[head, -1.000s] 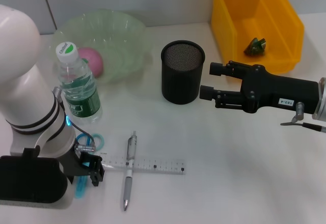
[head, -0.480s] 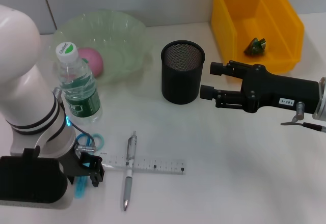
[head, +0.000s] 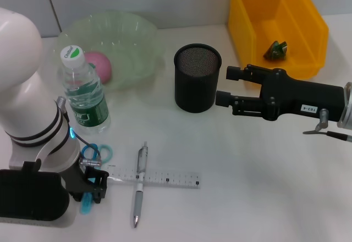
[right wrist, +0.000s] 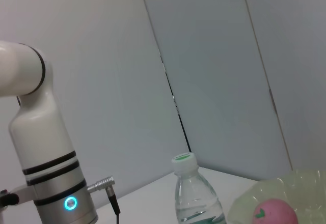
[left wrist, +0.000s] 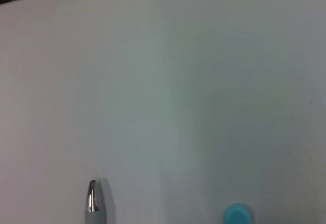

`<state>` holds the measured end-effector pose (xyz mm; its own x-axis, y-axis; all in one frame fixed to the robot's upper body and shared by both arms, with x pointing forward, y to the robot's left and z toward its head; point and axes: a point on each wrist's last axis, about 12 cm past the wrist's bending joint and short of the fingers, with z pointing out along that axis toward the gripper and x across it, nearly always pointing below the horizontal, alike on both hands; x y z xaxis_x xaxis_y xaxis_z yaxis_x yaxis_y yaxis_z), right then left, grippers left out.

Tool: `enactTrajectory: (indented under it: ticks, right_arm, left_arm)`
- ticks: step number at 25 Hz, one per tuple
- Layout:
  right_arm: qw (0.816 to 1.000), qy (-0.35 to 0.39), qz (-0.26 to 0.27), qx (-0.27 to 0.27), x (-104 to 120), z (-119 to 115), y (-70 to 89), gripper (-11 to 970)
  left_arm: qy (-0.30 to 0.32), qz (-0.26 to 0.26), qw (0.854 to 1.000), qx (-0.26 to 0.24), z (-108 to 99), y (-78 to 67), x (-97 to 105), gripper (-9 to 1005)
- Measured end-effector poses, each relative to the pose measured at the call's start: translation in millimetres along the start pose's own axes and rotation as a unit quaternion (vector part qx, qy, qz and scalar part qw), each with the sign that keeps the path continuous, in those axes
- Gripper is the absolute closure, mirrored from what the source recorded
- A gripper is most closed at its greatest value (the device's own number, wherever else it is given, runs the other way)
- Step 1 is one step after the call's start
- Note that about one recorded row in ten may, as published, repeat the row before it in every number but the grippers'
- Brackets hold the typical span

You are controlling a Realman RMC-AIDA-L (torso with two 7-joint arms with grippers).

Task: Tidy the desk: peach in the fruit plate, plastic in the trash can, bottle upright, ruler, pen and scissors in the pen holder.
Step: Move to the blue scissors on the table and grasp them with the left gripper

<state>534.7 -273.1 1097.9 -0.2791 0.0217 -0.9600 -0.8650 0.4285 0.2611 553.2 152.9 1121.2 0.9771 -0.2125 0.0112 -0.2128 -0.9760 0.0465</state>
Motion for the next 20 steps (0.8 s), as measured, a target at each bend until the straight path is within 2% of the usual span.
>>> enactTrajectory:
  ticks: [11, 15, 20]
  right_arm:
    - [1.0, -0.004, 0.001, 0.0, -0.5, -2.7, 0.7, 134]
    - [1.0, -0.005, 0.002, 0.0, -0.5, -3.1, 0.7, 134]
    - [1.0, -0.006, 0.002, 0.001, -1.1, -3.2, 0.5, 135]
  left_arm:
    - [0.004, 0.006, 1.0, -0.01, 0.6, 2.6, 1.0, 763]
    - [0.011, 0.003, 1.0, -0.015, -1.2, 3.3, 1.7, 767]
    - [0.04, -0.028, 0.998, -0.041, -10.6, 3.9, 1.6, 766]
